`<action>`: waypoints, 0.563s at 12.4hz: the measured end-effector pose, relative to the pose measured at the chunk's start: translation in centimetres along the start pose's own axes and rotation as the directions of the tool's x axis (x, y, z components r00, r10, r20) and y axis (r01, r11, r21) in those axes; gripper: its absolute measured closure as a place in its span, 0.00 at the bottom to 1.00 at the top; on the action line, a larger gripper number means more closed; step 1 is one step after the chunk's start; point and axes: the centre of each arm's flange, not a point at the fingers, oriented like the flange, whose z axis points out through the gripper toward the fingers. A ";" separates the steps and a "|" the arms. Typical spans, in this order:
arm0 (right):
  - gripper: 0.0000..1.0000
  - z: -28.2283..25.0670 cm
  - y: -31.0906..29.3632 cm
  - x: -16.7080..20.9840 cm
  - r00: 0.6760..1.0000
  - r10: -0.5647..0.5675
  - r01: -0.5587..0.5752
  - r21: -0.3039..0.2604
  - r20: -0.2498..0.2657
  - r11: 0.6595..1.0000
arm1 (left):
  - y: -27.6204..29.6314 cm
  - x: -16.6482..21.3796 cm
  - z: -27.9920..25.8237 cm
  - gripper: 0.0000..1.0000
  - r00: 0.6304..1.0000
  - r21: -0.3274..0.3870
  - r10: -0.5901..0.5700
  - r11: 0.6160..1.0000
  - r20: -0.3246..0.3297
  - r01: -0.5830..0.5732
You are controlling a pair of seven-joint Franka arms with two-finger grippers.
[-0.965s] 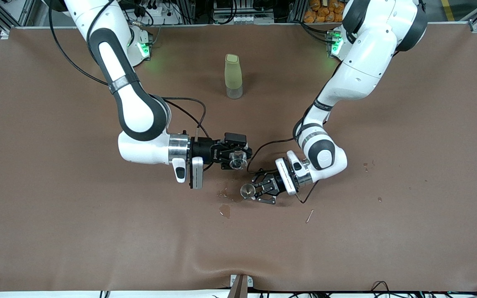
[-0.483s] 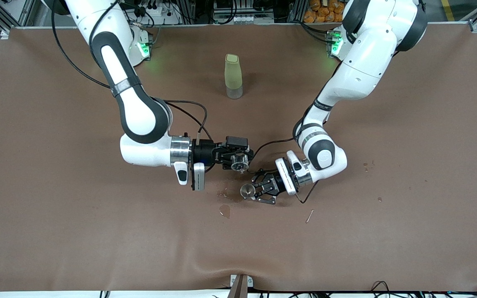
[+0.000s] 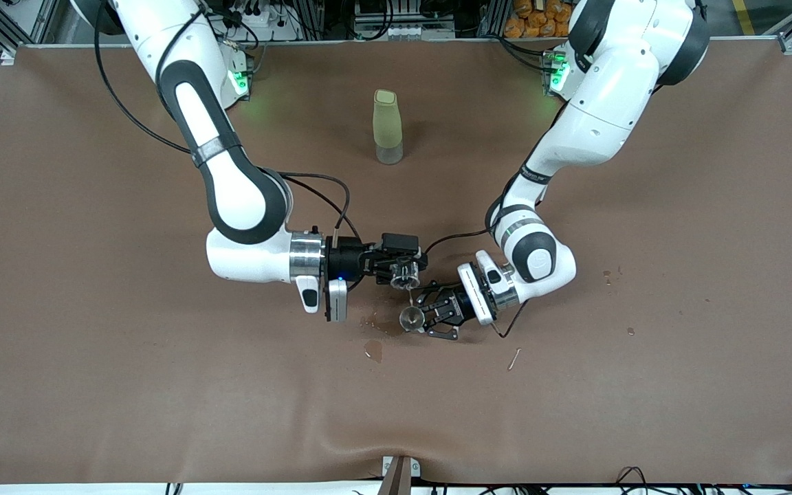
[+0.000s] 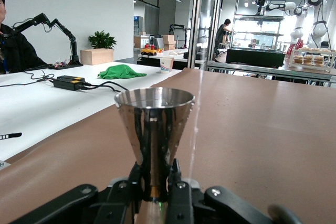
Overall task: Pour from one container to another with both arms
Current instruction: 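Tilt the beaker with the right gripper over the jigger's cup, then hold the beaker tilted, pouring liquid into the jigger held by the left gripper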
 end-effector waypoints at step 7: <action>0.88 0.6 0.7 0.9 0.996 0.090 -0.090 -0.001 -0.011 0.996 | -0.5 0.0 -0.4 0.79 1.000 0.008 0.001 1.000 -0.001 -0.001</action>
